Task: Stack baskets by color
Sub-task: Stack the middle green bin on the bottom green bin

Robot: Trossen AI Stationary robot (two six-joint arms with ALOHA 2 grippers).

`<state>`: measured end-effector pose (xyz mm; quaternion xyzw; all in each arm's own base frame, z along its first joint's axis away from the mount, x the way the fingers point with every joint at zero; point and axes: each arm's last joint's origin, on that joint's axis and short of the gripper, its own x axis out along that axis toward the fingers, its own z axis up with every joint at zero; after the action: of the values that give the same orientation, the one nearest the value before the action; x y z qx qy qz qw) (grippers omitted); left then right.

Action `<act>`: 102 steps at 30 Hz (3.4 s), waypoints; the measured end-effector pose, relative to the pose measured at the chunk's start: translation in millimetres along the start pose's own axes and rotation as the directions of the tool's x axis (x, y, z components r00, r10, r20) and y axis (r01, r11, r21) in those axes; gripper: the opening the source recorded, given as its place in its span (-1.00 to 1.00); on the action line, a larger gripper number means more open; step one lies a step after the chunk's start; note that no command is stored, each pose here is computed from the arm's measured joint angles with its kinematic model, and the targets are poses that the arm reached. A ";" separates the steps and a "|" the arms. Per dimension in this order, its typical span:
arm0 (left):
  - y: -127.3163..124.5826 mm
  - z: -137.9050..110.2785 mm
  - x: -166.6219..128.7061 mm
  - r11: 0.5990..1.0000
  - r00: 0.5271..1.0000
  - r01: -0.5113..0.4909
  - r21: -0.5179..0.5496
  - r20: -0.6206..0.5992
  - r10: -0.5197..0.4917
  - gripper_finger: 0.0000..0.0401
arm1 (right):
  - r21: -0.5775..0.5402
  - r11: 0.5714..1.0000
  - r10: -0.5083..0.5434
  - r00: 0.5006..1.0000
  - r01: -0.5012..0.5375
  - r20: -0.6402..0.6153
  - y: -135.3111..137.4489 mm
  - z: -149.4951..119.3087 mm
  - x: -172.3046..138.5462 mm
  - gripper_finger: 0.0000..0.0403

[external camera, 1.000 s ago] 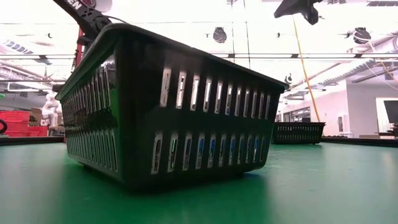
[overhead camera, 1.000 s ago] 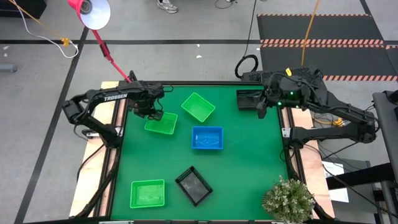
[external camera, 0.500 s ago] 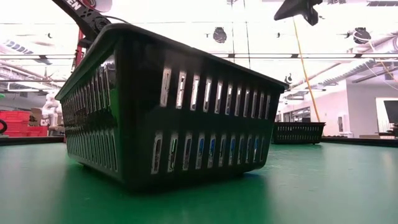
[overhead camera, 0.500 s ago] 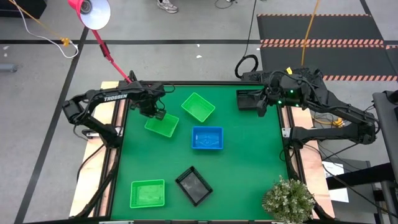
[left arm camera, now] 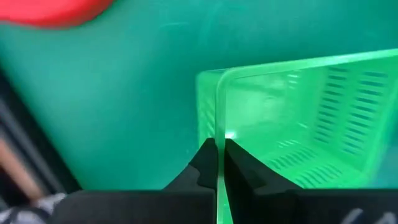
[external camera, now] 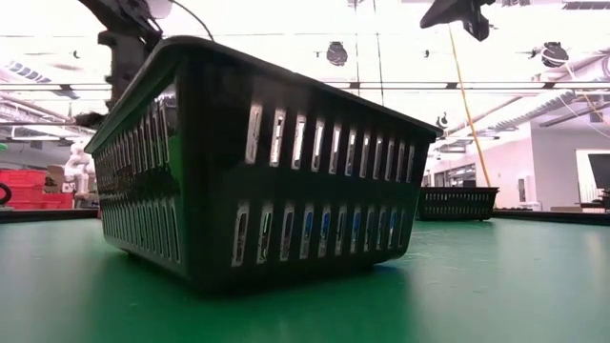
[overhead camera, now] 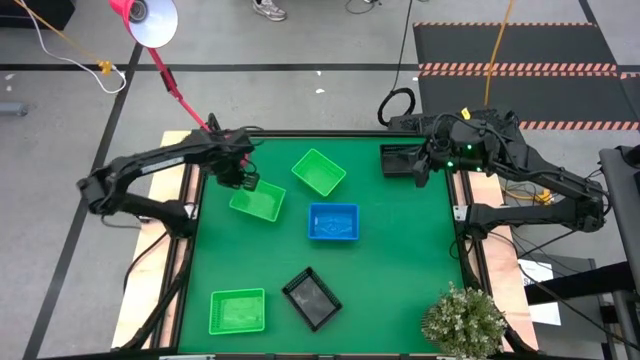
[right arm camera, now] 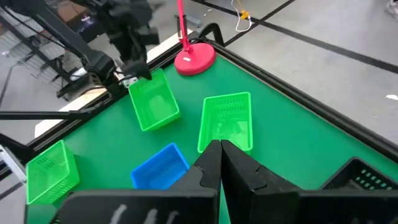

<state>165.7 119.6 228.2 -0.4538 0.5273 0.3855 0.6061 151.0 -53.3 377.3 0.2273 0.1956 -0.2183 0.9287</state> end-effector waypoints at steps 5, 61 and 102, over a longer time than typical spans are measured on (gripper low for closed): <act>10.0 -28.7 -32.1 0.996 0.995 0.078 -0.045 0.073 -0.075 -0.97 | 0.003 1.000 0.002 1.000 -0.002 -0.001 0.1 0.0 0.0 -1.00; -73.6 -284.5 -127.8 0.933 0.935 0.356 -0.052 0.017 -0.355 -0.97 | 0.267 0.944 0.177 0.981 -0.193 0.085 30.6 2.3 -1.7 -1.00; -73.6 -306.8 -74.4 0.948 0.947 0.318 0.015 0.039 -0.318 -0.97 | 0.252 0.927 0.280 0.960 -0.279 0.033 66.8 -12.2 8.3 -1.00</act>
<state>135.6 -194.5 302.6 -0.5223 0.4365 0.2898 0.6728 187.6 3.9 386.0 0.3705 0.1333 -0.1068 0.9130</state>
